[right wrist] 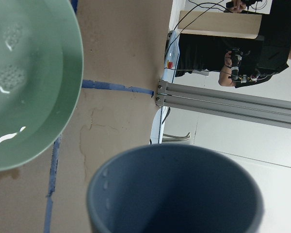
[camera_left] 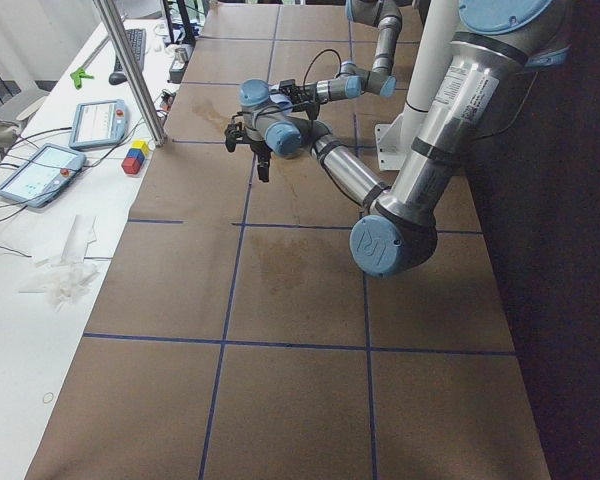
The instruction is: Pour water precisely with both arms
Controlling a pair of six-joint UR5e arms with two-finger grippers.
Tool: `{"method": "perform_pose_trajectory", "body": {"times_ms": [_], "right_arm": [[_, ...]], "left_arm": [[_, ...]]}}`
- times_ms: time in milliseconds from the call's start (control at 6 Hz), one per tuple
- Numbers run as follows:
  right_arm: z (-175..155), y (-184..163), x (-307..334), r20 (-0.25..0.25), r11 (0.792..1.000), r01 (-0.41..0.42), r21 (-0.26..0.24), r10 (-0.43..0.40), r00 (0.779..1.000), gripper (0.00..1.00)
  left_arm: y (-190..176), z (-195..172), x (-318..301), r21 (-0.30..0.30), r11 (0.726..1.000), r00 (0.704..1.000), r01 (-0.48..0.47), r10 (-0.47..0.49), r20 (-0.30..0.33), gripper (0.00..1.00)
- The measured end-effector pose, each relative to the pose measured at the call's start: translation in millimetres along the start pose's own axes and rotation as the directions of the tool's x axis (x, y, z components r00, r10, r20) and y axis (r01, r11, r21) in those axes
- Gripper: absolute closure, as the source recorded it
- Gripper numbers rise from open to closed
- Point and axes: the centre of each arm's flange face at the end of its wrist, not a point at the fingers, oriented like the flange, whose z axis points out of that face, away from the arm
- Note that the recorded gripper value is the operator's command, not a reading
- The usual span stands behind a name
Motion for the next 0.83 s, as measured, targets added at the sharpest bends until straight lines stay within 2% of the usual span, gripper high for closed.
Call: {"method": "perform_pose_trajectory", "body": {"times_ms": [167,333,500,667,833], "right_arm": [[-1,-2,6,0.0,1.0,-0.031,0.006,0.031,1.0,1.0],[-2,-3,13,0.019,0.991,-0.131,0.016,0.13,0.991,1.0],[-4,-3,17,0.056,0.954,-0.298,0.021,0.297,0.953,1.0],[-7,-3,20,0.103,0.869,-0.495,0.009,0.492,0.865,1.0],[-12,-2,29,0.151,0.732,-0.681,-0.018,0.675,0.722,1.0]], "left_arm": [[0,0,0,0.0,1.0,1.0,0.0,0.0,0.0,0.0],[0,0,0,0.0,1.0,1.0,-0.001,0.001,0.0,0.0],[0,0,1,0.001,1.0,1.0,-0.001,0.001,-0.001,0.0],[0,-1,1,0.001,1.0,1.0,-0.001,0.001,-0.001,0.0],[0,-1,1,0.001,1.0,1.0,-0.001,0.001,-0.002,0.0]]}}
